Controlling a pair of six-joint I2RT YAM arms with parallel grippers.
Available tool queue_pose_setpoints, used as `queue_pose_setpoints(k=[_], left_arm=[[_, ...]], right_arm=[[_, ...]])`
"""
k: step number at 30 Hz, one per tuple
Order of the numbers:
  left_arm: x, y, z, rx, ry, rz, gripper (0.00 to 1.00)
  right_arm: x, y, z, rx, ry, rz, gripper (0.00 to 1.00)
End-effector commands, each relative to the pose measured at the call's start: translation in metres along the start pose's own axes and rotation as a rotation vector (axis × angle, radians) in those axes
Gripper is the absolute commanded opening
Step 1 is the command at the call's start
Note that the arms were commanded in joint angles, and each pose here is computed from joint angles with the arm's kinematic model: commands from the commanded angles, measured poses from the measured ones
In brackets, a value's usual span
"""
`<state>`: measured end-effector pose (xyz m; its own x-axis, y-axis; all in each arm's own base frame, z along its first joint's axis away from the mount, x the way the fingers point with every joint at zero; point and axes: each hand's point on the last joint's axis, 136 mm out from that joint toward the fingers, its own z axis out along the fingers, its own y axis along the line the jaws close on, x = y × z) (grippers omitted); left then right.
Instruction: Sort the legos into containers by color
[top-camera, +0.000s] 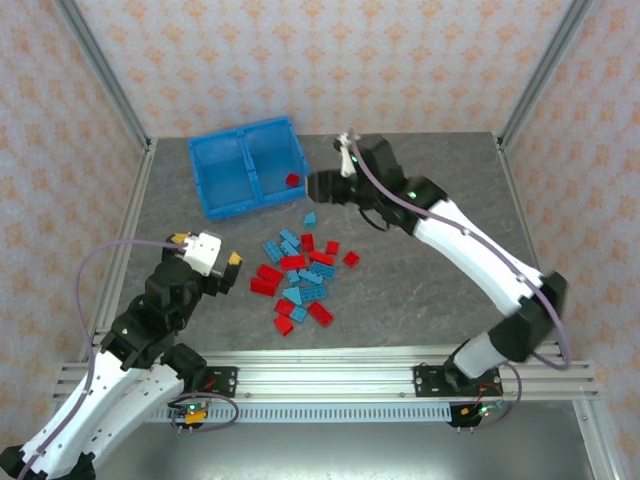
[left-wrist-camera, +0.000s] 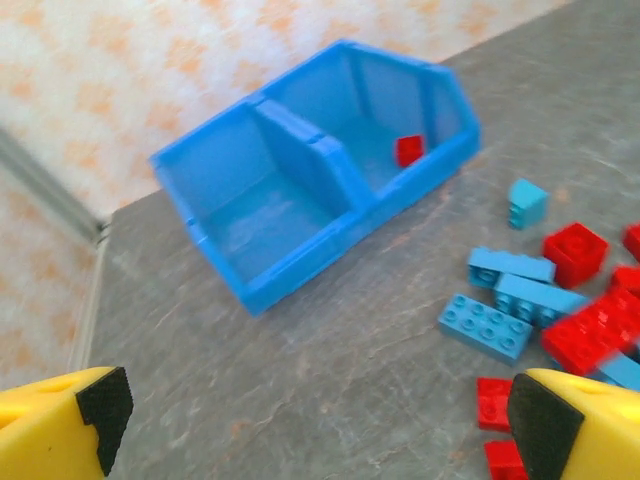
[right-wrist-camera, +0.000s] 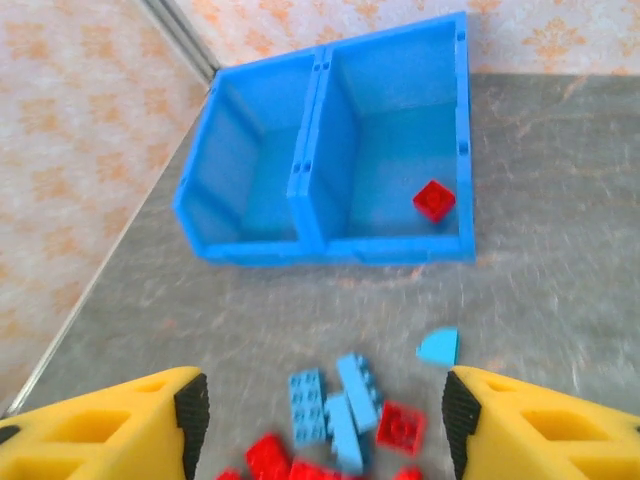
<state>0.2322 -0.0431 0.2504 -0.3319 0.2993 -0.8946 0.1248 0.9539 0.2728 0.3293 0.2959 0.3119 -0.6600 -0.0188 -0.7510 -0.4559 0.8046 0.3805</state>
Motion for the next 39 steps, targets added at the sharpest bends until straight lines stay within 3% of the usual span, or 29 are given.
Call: queue_pose_setpoints(k=[1,5,8,15,22,26,34,39], left_arm=[[-0.038,0.035,-0.017,-0.127,-0.068,-0.360,1.00],[-0.026,0.019,0.003,-0.115,0.050,-0.735,1.00],[0.009,-0.003,0.031,-0.173,0.203,-1.000,1.00],[0.057,-0.074,0.092,-0.120,0.493,-1.151,0.95],[0.097,-0.098,0.125,-0.213,0.679,-1.132,0.74],[0.108,-0.114,0.148,-0.187,0.775,-1.073,0.71],[0.118,-0.122,0.178,-0.201,0.811,-1.032,0.71],[0.136,-0.117,0.186,-0.262,0.854,-0.973,0.65]], right_arm=[[0.075,0.001,-0.007,-0.103,0.187,0.057,0.73],[0.122,0.026,-0.038,-0.331,0.238,0.209,0.79],[0.137,0.010,-0.052,-0.256,0.205,0.245,0.81],[0.146,-0.022,-0.067,-0.107,0.153,0.282,0.96],[0.145,-0.027,-0.065,-0.074,0.143,0.297,0.99],[0.141,-0.033,-0.066,-0.034,0.127,0.304,1.00],[0.141,-0.039,-0.068,-0.005,0.117,0.332,1.00],[0.142,-0.042,-0.071,0.012,0.114,0.333,1.00]])
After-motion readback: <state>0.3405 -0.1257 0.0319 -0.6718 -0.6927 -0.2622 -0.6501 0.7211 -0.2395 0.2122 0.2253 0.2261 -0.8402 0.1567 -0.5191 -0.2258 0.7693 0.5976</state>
